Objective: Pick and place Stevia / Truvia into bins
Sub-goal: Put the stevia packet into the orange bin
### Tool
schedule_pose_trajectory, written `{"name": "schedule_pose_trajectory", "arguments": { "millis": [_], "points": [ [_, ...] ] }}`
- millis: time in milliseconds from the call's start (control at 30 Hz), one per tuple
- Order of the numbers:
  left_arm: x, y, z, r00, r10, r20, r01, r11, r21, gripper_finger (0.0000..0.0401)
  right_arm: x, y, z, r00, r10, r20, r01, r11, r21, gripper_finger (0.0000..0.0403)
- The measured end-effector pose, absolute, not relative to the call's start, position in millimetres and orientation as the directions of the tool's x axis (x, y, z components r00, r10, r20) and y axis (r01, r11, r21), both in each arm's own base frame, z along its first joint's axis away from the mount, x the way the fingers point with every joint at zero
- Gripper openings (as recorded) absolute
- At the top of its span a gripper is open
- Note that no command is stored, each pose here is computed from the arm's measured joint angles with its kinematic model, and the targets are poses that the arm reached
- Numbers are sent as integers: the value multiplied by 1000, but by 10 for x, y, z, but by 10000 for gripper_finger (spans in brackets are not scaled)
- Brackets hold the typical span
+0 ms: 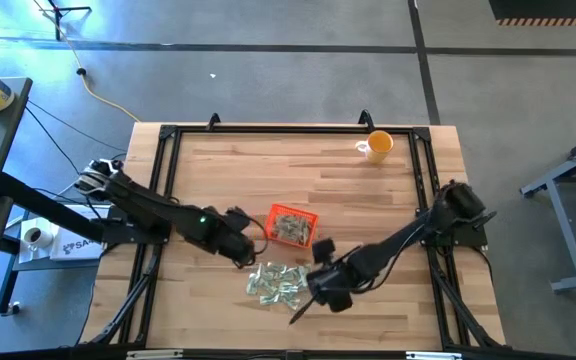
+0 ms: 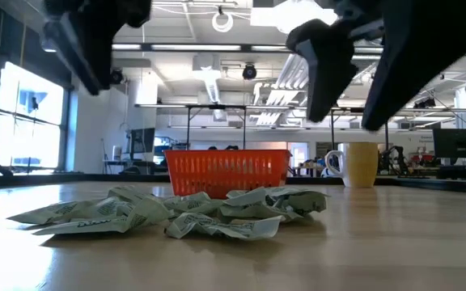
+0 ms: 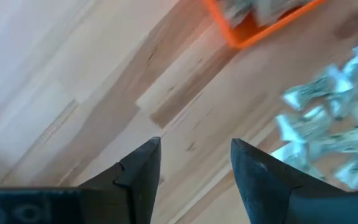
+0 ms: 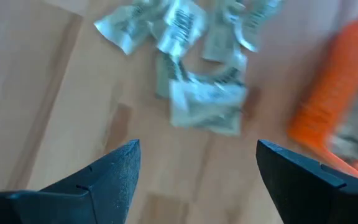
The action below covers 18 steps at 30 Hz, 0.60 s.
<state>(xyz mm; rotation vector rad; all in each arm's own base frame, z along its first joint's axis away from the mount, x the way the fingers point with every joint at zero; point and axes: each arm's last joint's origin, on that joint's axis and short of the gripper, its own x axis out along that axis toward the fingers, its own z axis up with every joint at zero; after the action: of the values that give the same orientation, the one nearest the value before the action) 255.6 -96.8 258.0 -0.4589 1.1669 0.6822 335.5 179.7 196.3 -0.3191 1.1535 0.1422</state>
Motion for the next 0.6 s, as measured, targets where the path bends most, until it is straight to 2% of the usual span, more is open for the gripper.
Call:
{"name": "schedule_pose_trajectory", "arguments": {
  "millis": [200,433,600],
  "points": [
    [2352,-952,2397,209,242,-947,-708,706,25,217,3501,1949,1633,443,-55,-895,-215,962,-166,309],
    [2247,-921,2343,181,219,-959,-695,719,33,211,3632,1794,1499,443,-112,-889,-20,991,-135,307],
    [2241,-913,2338,174,226,-959,-663,747,55,211,3681,1692,1494,436,-116,-893,13,992,-123,276]
  ]
}}
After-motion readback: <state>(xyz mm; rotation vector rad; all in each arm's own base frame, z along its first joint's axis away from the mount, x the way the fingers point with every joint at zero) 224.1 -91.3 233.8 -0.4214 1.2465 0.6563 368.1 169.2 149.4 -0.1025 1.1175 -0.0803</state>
